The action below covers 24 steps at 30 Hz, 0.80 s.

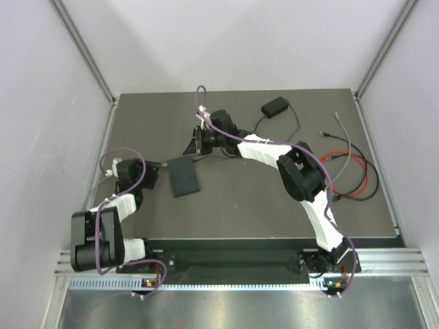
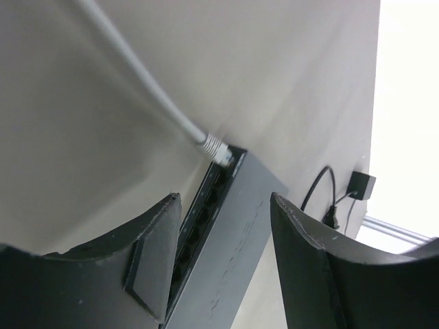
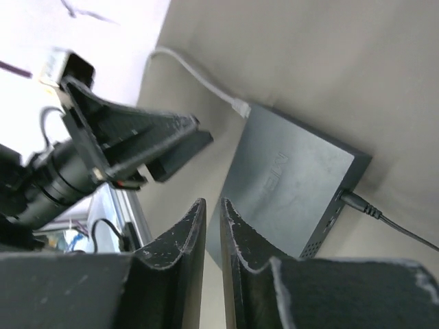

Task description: Pull the plug from the switch port

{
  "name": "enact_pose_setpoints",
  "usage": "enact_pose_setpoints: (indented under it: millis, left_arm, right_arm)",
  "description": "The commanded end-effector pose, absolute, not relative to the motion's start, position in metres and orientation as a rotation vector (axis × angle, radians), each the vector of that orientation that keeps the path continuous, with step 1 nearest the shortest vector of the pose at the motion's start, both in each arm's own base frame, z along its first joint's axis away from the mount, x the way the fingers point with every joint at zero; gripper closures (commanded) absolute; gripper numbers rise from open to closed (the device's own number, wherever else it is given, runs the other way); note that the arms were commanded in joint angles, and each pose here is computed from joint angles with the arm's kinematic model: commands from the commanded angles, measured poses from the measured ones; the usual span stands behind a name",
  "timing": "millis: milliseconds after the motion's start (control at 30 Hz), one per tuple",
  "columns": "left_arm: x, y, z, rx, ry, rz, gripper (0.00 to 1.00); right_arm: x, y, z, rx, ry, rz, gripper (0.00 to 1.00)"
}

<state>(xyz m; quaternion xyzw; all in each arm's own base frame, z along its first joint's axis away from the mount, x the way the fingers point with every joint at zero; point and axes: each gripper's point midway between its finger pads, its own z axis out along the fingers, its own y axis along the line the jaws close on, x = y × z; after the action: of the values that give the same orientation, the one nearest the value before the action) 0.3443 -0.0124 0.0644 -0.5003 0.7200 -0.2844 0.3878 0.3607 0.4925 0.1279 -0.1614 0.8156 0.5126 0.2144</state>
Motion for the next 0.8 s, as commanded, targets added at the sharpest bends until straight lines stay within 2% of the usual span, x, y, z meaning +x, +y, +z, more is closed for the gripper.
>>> enact_pose_setpoints:
  millis: [0,400,767]
  left_arm:
    - [0.362,-0.011,0.082,-1.203,1.735,-0.79,0.41]
    - [0.36,-0.022,0.052,-1.235,1.819,-0.836,0.44]
    - [0.361,-0.022,0.035,-1.297,1.804,-0.853,0.53]
  right_arm:
    - [0.353,0.513,0.13,-0.564,2.185,1.472,0.86]
    - [0.363,0.518,0.097,-0.528,2.257,1.43,0.87]
    - [0.367,0.524,0.084,-0.486,2.284,1.44,0.88]
